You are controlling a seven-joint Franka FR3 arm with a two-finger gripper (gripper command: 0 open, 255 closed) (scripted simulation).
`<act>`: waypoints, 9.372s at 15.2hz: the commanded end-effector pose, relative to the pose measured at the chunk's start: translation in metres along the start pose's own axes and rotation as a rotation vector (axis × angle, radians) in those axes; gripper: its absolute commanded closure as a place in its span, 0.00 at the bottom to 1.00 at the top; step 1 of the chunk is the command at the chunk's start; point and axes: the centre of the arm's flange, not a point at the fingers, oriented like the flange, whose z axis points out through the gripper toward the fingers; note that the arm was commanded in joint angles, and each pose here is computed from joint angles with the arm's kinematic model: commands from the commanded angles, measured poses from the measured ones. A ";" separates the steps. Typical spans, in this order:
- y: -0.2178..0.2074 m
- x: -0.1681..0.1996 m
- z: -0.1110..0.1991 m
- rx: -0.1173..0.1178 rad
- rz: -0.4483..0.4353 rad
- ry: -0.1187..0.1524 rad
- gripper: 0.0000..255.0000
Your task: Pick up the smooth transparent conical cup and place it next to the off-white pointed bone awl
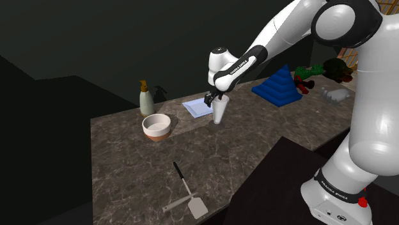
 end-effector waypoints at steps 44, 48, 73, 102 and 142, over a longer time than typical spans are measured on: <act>0.037 0.026 -0.174 0.000 0.000 0.000 1.00; 0.041 0.030 -0.194 0.000 0.000 0.000 1.00; -0.026 -0.015 -0.304 0.000 0.000 0.000 1.00; -0.262 -0.175 -0.336 0.000 0.000 0.000 1.00; -0.305 -0.206 -0.132 0.000 0.000 0.000 1.00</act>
